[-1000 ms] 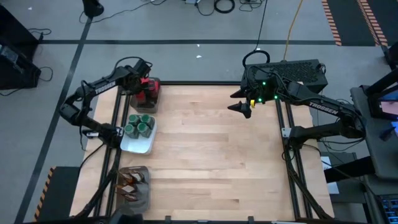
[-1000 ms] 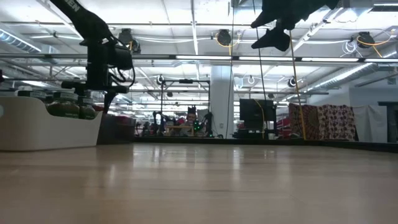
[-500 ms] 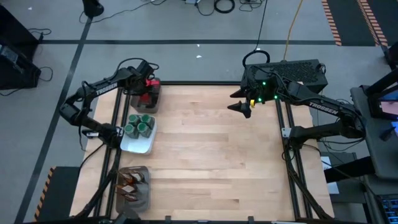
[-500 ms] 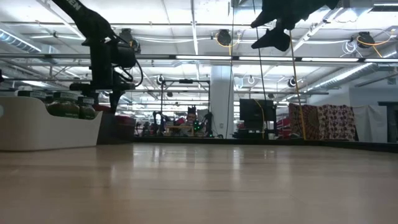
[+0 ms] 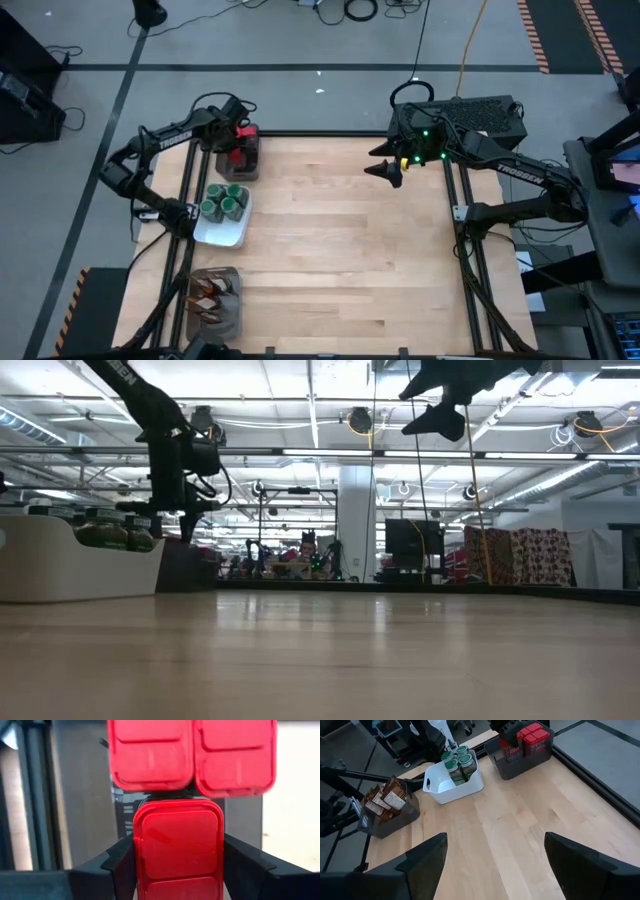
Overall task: Sort spices by type
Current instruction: Put the red seasoning can into the top black bin
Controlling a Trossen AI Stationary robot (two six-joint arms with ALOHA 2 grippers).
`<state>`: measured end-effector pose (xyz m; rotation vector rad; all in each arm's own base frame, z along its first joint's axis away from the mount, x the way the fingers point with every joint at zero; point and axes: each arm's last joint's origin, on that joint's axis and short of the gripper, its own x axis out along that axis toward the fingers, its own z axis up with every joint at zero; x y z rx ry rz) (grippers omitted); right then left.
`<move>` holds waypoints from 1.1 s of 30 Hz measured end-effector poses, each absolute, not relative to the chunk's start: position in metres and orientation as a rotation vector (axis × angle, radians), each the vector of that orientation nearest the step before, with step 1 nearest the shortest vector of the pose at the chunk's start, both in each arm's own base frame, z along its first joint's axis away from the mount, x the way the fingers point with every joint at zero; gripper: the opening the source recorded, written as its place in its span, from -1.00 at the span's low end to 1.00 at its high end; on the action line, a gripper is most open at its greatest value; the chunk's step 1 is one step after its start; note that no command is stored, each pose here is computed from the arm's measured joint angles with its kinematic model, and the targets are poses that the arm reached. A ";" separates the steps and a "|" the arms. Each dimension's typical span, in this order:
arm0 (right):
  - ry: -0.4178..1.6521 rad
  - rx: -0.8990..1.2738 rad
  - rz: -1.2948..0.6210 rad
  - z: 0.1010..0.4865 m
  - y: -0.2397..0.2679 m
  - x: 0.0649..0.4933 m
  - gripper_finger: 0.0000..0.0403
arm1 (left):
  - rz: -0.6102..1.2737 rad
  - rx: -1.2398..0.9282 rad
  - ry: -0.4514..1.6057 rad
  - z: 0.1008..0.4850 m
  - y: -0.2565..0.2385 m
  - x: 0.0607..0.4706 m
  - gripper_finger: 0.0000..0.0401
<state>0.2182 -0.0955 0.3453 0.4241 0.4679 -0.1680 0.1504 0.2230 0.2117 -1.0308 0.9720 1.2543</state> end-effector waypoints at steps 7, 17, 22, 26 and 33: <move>0.469 0.440 -0.212 0.345 -0.096 0.218 0.57 | 1.235 -1.014 0.980 0.212 0.223 0.150 0.17; 0.468 0.435 -0.223 0.345 -0.096 0.218 0.57 | 1.255 -0.987 0.989 0.212 0.223 0.150 0.17; 0.468 0.431 -0.229 0.345 -0.096 0.218 0.57 | 1.256 -0.981 0.990 0.212 0.224 0.150 0.17; 0.468 0.426 -0.227 0.345 -0.096 0.218 0.57 | 1.257 -0.951 1.006 0.212 0.224 0.150 0.17; 0.469 0.420 -0.226 0.345 -0.096 0.218 0.57 | 1.289 -0.910 1.012 0.213 0.222 0.152 0.33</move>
